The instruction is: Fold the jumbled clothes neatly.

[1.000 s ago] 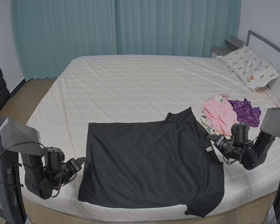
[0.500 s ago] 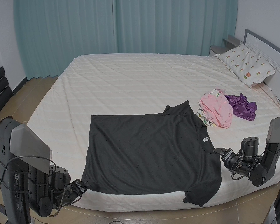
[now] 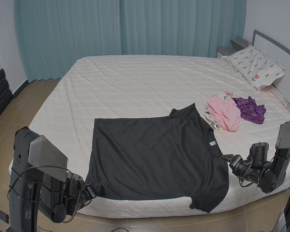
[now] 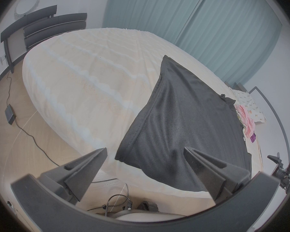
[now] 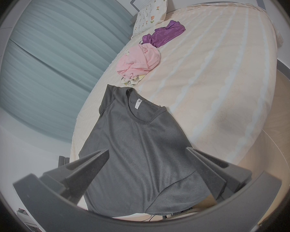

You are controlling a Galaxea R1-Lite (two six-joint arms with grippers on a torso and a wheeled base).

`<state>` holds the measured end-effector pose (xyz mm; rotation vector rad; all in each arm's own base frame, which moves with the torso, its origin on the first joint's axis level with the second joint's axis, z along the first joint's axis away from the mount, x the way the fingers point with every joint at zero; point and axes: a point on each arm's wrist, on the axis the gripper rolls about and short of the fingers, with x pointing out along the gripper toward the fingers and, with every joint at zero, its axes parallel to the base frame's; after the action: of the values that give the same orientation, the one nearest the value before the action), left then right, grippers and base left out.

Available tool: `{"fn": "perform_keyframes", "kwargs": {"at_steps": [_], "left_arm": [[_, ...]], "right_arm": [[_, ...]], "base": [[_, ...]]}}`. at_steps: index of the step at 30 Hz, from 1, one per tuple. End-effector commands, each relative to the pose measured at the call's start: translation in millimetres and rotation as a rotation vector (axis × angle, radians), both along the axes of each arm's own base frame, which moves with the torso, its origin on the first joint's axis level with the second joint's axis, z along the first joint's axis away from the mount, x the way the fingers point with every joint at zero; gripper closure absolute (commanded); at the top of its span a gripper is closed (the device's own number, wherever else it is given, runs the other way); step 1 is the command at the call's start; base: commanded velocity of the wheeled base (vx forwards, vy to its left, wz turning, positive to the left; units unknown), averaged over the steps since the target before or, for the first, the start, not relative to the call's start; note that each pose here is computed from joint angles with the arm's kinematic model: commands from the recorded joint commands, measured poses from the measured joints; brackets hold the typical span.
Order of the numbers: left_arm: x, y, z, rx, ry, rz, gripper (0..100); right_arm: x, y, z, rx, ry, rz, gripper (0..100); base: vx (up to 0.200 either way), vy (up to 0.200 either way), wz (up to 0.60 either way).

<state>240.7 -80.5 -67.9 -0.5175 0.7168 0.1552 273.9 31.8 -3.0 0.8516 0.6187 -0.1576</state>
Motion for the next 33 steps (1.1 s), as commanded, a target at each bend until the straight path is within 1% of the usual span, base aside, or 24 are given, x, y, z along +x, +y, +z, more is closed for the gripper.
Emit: {"fn": "perform_keyframes", "kwargs": {"at_steps": [1,3,7,12,16,18,19,20,21,23,24,27,31,33], "left_arm": [[3,-4,-4,-0.001,-0.013,-0.011,100],[3,-4,-4,-0.002,-0.014,-0.011,100],[0,-2,-3,-0.002,-0.004,-0.004,100],[-11,4,1,-0.002,0.034,0.017,100],[-9,5,17,-0.075,-0.014,0.044,100],[-8,4,25,-0.144,-0.029,0.035,100],[-8,3,26,-0.155,-0.031,0.031,100],[-7,4,31,-0.210,-0.033,0.019,100],[-8,6,33,-0.239,-0.030,0.022,100],[-7,10,33,-0.267,-0.021,0.029,100],[-6,10,33,-0.267,-0.021,0.032,100],[-2,20,32,-0.274,-0.026,0.068,100],[-3,20,31,-0.275,-0.022,0.069,100],[-2,20,32,-0.279,-0.023,0.072,100]], "right_arm": [[0,0,-3,-0.006,0.012,0.005,0],[-1,0,-4,-0.013,0.014,0.008,0],[-6,-6,-10,-0.073,0.043,0.033,0],[-12,-10,-12,-0.137,0.062,0.067,0],[-20,-14,-14,-0.198,0.083,0.107,0],[-25,-14,-18,-0.235,0.105,0.167,0],[-25,-15,-19,-0.238,0.108,0.177,0],[-26,-17,-22,-0.263,0.117,0.213,0],[-26,-21,-23,-0.277,0.117,0.225,0],[-25,-27,-25,-0.303,0.127,0.241,0],[-25,-28,-26,-0.304,0.130,0.248,0],[-23,-30,-37,-0.312,0.145,0.318,0],[-14,-32,-41,-0.313,0.128,0.324,0],[-5,-31,-44,-0.302,0.117,0.336,0]], "base": [[0.000,0.000,0.00],[0.000,0.000,0.00],[0.000,0.000,0.00],[0.000,0.000,0.00],[0.000,0.000,0.00],[0.000,0.000,0.00],[0.000,0.000,0.00],[0.000,0.000,0.00],[0.000,0.000,0.00],[0.000,0.000,0.00],[0.000,0.000,0.00],[0.000,0.000,0.00],[0.000,0.000,0.00],[0.000,0.000,0.00]]}}
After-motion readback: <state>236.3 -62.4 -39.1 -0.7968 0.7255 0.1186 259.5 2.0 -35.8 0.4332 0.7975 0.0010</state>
